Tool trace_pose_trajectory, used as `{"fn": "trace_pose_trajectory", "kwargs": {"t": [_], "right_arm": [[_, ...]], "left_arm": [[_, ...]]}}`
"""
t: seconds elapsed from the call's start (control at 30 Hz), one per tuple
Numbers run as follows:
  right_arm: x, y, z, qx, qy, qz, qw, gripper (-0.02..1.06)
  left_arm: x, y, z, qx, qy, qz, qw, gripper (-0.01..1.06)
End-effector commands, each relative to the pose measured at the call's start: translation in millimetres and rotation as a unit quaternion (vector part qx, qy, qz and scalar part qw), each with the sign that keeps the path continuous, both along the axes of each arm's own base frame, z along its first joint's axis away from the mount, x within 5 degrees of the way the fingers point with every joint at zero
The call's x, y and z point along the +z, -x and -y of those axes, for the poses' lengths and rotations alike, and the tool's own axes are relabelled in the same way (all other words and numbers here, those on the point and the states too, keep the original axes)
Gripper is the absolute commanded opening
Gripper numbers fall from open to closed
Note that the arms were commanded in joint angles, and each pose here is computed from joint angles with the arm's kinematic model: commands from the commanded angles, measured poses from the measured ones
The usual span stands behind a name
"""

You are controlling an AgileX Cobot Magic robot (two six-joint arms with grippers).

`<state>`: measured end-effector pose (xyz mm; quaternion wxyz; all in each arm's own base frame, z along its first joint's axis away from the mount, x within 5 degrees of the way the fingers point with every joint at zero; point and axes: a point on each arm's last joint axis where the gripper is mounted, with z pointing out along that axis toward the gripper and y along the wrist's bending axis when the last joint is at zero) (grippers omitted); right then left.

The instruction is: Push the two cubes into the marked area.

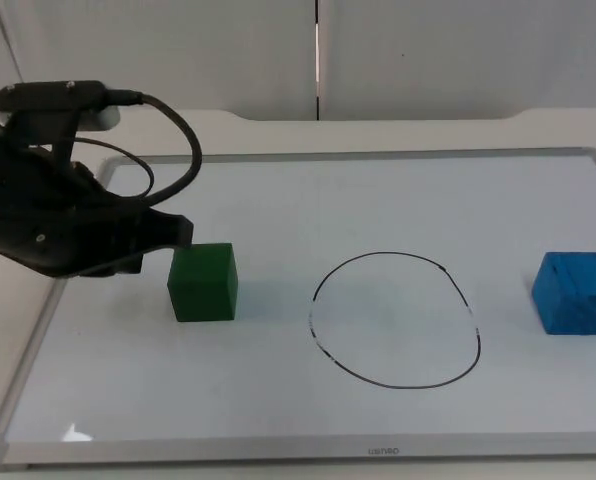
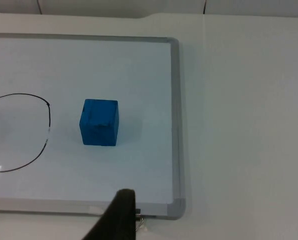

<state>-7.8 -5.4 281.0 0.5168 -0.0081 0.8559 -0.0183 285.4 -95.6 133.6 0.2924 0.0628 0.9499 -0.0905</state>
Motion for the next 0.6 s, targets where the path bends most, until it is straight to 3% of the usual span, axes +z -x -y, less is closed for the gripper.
{"fn": "trace_pose_trajectory", "kwargs": {"t": [0.0, 0.57], "right_arm": [[-0.9, -0.5, 0.2, -0.003, 0.002, 0.005, 1.0, 1.05], [-0.9, -0.5, 0.2, -0.003, 0.002, 0.005, 1.0, 1.05]], "left_arm": [[-3.5, -5.3, 0.3, 0.008, -0.002, 0.0, 1.0, 0.0], [-27.7, -30.0, 1.6, 0.027, -0.034, -0.001, 0.999, 0.0]]}}
